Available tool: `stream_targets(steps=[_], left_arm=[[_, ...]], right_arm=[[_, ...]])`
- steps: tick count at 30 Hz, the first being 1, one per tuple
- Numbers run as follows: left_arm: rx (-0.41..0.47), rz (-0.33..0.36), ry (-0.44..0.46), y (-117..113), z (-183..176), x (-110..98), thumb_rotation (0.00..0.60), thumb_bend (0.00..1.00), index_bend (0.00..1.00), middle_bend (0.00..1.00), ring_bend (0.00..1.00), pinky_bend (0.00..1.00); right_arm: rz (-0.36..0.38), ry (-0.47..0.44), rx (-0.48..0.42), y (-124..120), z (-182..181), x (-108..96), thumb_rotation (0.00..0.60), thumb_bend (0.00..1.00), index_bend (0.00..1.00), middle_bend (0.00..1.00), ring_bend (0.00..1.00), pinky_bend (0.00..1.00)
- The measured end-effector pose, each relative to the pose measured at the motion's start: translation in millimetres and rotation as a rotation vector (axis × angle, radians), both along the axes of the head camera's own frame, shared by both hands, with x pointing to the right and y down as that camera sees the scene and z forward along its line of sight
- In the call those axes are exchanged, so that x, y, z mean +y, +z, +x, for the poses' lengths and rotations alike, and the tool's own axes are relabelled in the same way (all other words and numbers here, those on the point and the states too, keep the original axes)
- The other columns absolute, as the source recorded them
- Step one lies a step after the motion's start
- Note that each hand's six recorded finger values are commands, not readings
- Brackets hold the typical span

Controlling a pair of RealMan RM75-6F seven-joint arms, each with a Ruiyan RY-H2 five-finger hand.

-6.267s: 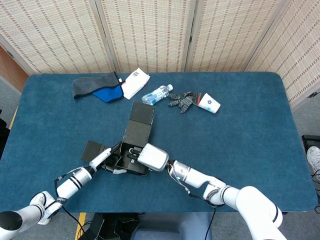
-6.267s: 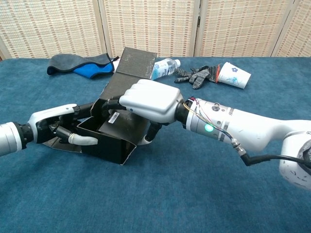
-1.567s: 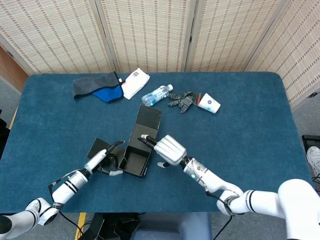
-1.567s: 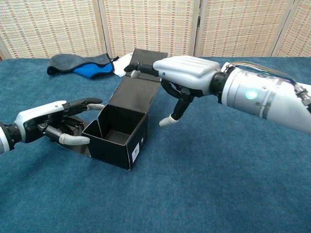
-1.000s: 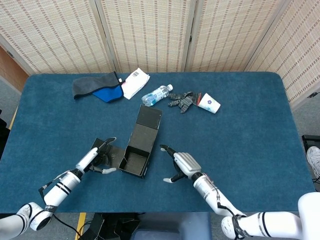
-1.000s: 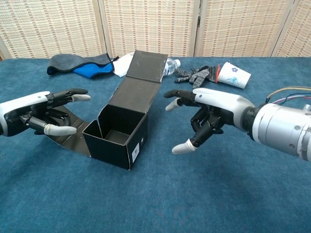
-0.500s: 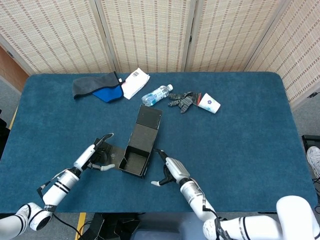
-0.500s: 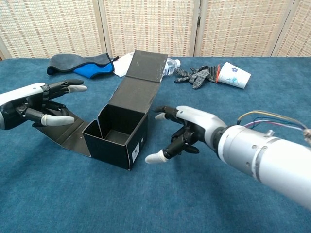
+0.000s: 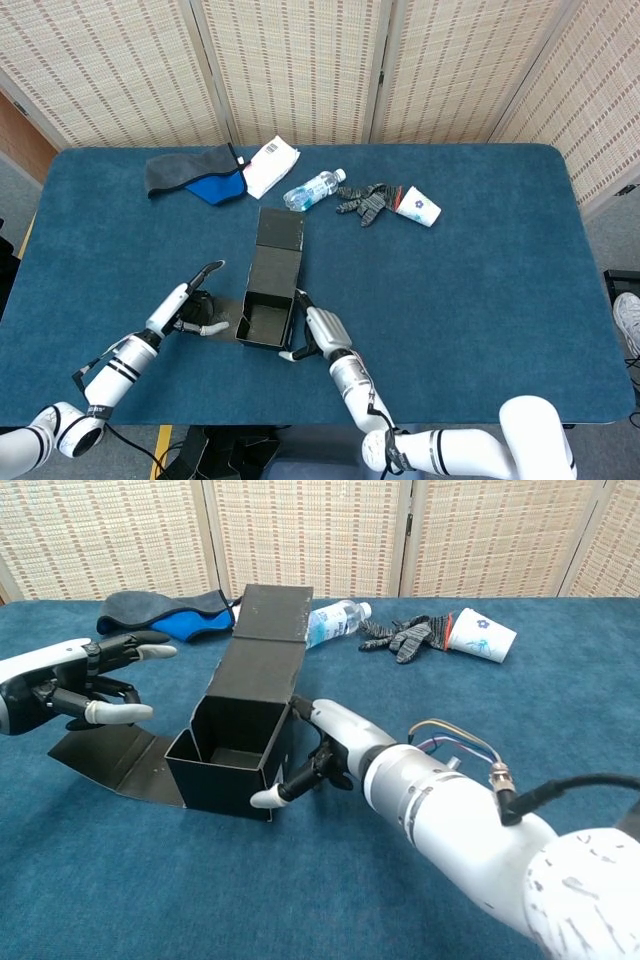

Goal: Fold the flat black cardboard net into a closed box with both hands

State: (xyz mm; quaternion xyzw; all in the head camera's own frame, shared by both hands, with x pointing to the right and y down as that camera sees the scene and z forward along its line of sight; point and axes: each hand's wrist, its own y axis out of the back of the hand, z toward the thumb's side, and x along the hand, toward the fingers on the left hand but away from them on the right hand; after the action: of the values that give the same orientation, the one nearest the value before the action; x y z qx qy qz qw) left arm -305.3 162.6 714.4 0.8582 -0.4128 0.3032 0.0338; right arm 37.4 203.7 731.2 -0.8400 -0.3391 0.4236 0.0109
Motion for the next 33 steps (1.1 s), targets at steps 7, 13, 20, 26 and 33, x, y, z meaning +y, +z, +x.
stream_targets(steps=[7,13,20,26,33], left_arm=[[-0.006,0.001,-0.01,-1,-3,-3,0.6,0.17,0.0,0.0,0.56,0.92],[-0.005,0.004,-0.014,-2,-4,-3,0.6,0.17,0.0,0.0,0.56,0.92],[-0.009,-0.002,-0.012,-2,-5,0,0.6,0.17,0.0,0.0,0.56,0.91],[-0.012,0.001,-0.014,-3,-18,10,0.6,0.17,0.0,0.0,0.56,0.91],[-0.015,0.0,-0.019,-3,-22,9,0.6,0.17,0.0,0.0,0.56,0.92]], right_arm=[[0.038,-0.043,0.024,6,-3,-18,0.6,0.0,0.0,0.03,0.75,0.88],[0.048,-0.04,0.023,5,7,-29,0.6,0.0,0.0,0.05,0.75,0.89],[0.018,-0.03,0.0,10,14,-16,0.6,0.0,0.0,0.07,0.75,0.89],[0.056,-0.028,-0.007,12,15,-16,0.6,0.0,0.0,0.12,0.75,0.88],[0.092,-0.043,0.0,18,16,-16,0.6,0.01,0.03,0.16,0.75,0.89]])
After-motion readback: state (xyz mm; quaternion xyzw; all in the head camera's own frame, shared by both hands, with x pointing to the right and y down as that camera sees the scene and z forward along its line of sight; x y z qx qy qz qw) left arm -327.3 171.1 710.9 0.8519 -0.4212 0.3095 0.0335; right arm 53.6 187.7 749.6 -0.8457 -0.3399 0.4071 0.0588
